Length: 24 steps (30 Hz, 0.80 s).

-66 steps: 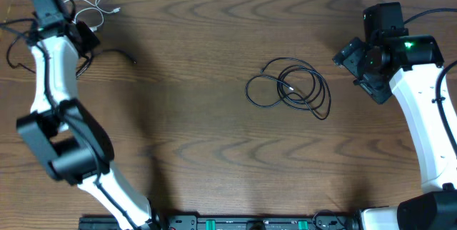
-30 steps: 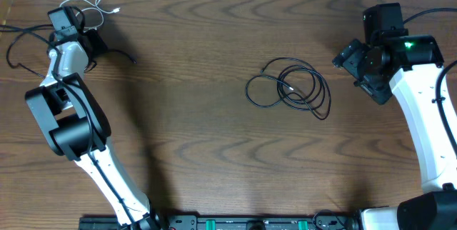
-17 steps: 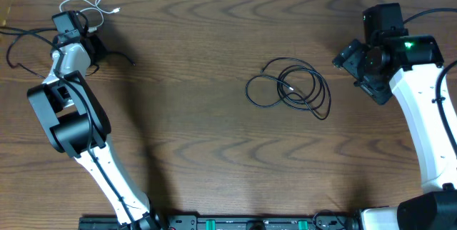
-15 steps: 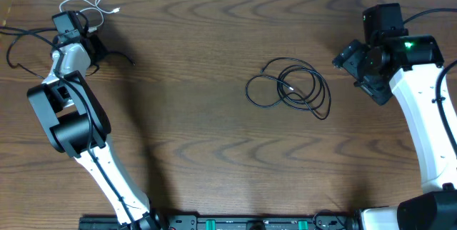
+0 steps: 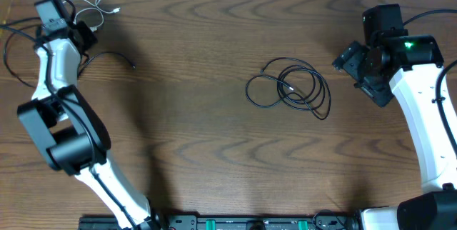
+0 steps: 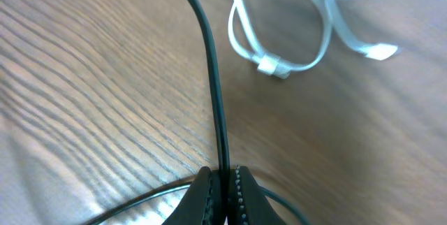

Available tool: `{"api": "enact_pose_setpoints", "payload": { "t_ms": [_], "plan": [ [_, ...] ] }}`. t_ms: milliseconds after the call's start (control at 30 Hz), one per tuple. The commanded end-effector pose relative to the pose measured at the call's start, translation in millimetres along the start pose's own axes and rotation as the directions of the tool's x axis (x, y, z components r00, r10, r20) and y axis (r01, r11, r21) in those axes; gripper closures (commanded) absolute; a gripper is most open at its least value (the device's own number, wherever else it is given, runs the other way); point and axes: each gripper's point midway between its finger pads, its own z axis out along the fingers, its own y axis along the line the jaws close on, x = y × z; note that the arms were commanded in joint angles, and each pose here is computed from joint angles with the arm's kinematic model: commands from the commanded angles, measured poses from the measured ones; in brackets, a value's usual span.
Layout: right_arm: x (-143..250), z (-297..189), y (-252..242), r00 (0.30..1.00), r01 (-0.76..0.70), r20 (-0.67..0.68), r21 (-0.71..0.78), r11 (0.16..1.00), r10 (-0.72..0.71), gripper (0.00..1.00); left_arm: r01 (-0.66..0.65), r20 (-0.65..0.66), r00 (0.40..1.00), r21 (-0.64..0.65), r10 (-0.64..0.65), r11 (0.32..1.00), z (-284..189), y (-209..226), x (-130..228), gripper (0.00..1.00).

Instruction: Untangle cables

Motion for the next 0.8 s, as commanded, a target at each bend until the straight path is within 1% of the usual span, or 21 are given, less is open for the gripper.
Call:
{"api": "enact_pose_setpoints", "payload": {
  "t_ms": [0,33,133,200,300,400,467,533,567,633,767],
  "plan": [
    [3.4,3.5,-3.6,1.000,0.017,-0.015,0.020,1.000,-0.017,0.01,0.036,0.012,0.999,0.084,-0.037,0.996,-25.4,-12.2,-11.4,0.93],
    [4.0,3.5,-4.4,1.000,0.018,-0.018,0.023,1.000,-0.017,0.01,0.046,0.005,0.999,0.100,-0.047,0.994,-29.0,-14.8,-11.0,0.93],
    [5.5,3.4,-6.2,0.999,0.027,-0.024,0.030,0.999,-0.026,0.01,0.183,-0.065,0.982,0.083,-0.178,0.980,-34.8,-9.5,1.5,0.92],
    [6.2,3.4,-7.2,0.999,0.027,-0.027,0.034,0.999,-0.026,0.01,0.276,-0.128,0.956,0.083,-0.265,0.957,-35.5,-6.2,12.3,0.92],
    [6.7,3.3,-8.0,0.999,0.028,-0.029,0.037,0.999,-0.027,0.01,0.408,-0.217,0.900,0.108,-0.379,0.907,-38.2,-5.0,22.6,0.92],
    [7.3,3.3,-8.7,0.999,0.028,-0.032,0.040,0.999,-0.027,0.01,0.533,-0.322,0.822,0.147,-0.470,0.833,-44.2,-6.1,29.6,0.92],
    [7.7,3.2,-9.2,0.999,0.029,-0.034,0.042,0.999,-0.027,0.01,0.599,-0.389,0.767,0.152,-0.510,0.786,-49.1,-6.3,35.4,0.92],
    [7.7,3.2,-9.2,0.999,0.029,-0.034,0.042,0.999,-0.027,0.01,0.633,-0.429,0.734,0.150,-0.527,0.759,-52.5,-6.9,39.5,0.92],
    [7.7,3.2,-9.2,0.999,0.029,-0.034,0.042,0.999,-0.027,0.01,0.644,-0.442,0.722,0.149,-0.533,0.750,-53.7,-7.2,40.9,0.92],
    [7.7,3.2,-9.2,0.999,0.029,-0.034,0.042,0.999,-0.027,0.01,0.649,-0.457,0.717,0.163,-0.526,0.743,-55.4,-10.9,41.6,0.92],
    [8.3,3.2,-9.9,0.999,0.029,-0.036,0.045,0.999,-0.027,0.01,0.683,-0.511,0.683,0.196,-0.521,0.703,-61.8,-25.1,42.3,0.92]
  ]
}}
